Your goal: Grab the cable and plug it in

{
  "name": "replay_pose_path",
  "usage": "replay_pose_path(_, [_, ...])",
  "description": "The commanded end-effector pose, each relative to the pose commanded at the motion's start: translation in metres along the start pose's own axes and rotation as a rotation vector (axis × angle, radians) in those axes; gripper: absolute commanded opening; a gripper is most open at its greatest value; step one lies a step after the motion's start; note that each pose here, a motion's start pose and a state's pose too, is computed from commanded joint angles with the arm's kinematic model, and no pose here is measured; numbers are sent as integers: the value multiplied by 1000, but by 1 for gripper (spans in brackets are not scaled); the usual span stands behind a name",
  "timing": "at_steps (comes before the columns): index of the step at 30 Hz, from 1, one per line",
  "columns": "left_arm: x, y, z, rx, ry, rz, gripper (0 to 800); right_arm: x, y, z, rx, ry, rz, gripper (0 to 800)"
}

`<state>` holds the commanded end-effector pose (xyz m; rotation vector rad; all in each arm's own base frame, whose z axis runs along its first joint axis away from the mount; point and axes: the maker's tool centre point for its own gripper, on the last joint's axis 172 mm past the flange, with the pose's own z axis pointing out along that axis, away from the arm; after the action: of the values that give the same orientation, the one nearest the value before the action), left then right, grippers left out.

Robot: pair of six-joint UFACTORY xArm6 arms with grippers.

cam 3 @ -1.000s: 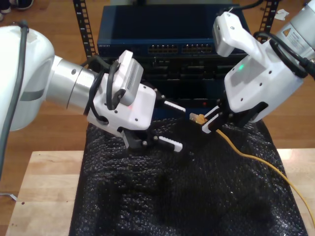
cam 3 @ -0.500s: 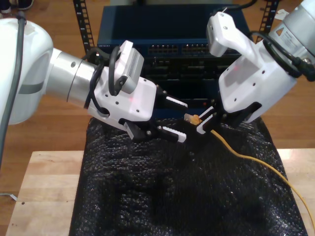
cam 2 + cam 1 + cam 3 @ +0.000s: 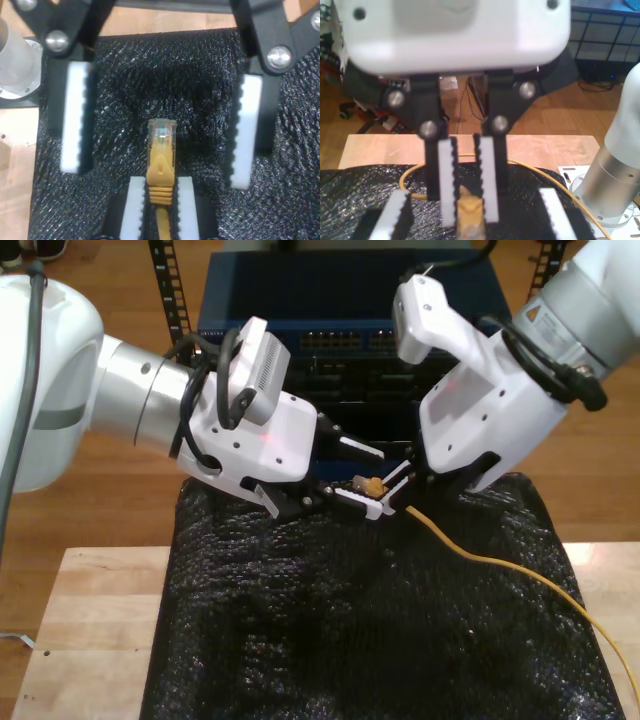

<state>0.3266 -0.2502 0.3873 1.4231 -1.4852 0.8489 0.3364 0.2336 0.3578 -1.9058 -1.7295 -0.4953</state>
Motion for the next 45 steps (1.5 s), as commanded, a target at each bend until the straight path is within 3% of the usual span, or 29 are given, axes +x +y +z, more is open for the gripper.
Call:
replay_pose_path(8, [-2, 1, -1, -2, -8, 2, 500, -2, 0, 0, 0, -3, 2, 9])
replay_pose_path(21, [-18, 1, -8, 6, -45, -7, 500, -1, 1, -2, -7, -1, 0, 10])
replay_pose_path(25, [-25, 2, -10, 6, -37, -27, 494, -2, 1, -1, -5, -3, 0, 10])
replay_pose_path(33, [-23, 2, -10, 3, -33, -26, 441, -2, 1, -1, -3, -2, 3, 10])
replay_pose_path(45, [-22, 2, -10, 4, -31, -25, 432, -3, 1, 1, 1, -4, 5, 11])
